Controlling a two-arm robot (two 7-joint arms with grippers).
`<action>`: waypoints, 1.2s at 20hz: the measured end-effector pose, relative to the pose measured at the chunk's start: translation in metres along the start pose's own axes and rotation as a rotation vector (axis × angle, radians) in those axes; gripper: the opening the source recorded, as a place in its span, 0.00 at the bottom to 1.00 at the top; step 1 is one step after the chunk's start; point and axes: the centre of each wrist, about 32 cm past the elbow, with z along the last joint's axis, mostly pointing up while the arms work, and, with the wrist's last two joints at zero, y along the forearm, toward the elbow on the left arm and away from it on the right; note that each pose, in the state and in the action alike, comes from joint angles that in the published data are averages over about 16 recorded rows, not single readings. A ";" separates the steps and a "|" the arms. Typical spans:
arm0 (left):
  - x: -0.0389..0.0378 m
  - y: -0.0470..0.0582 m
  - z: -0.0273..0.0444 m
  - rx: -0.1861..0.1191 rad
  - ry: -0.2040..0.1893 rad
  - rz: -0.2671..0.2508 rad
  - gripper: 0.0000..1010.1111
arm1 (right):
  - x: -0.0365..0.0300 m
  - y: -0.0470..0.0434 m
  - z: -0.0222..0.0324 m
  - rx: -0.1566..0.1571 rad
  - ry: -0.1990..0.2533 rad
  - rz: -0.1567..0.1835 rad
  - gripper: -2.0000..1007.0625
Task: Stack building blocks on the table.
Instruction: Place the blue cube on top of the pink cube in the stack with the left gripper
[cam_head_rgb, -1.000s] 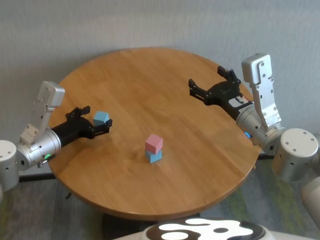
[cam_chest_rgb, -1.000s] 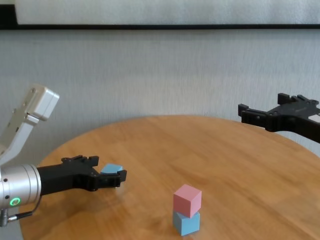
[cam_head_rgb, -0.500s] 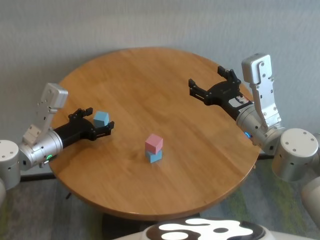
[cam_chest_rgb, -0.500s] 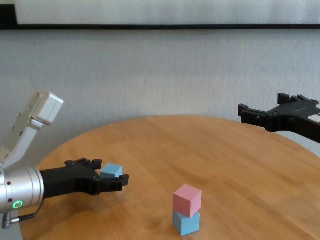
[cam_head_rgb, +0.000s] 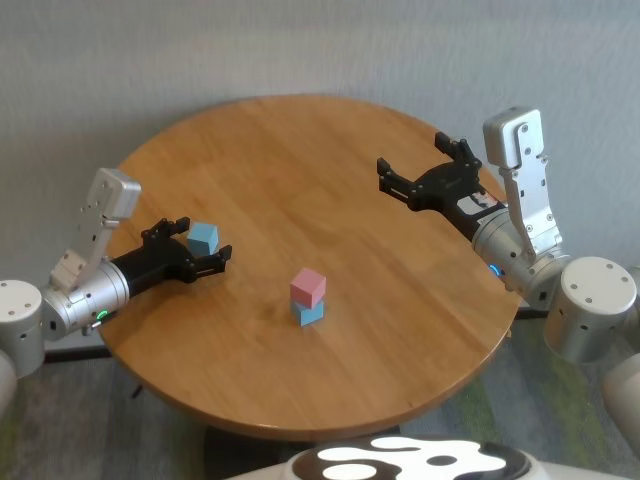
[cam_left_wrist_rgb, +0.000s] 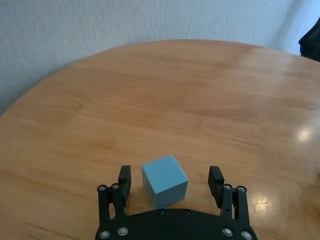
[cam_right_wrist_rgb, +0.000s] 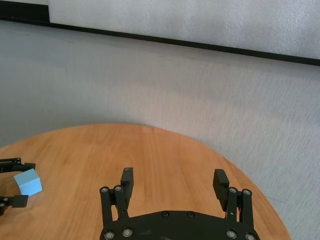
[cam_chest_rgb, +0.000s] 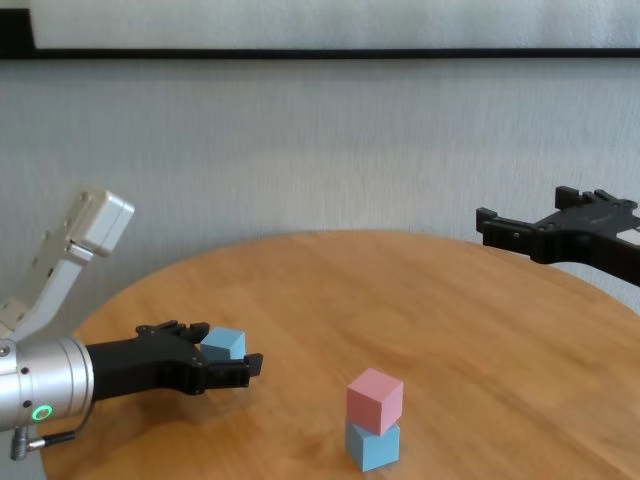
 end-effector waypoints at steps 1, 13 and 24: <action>0.0000 0.000 -0.0002 0.001 0.000 0.000 0.99 | 0.0000 0.0000 0.0000 0.000 0.000 0.000 1.00; -0.0016 -0.002 -0.0025 0.008 -0.014 0.011 0.99 | 0.0000 0.0000 0.0000 0.000 0.000 0.000 1.00; -0.0021 -0.002 -0.0028 0.009 -0.018 0.014 0.97 | 0.0000 0.0000 0.0000 0.000 0.000 0.000 1.00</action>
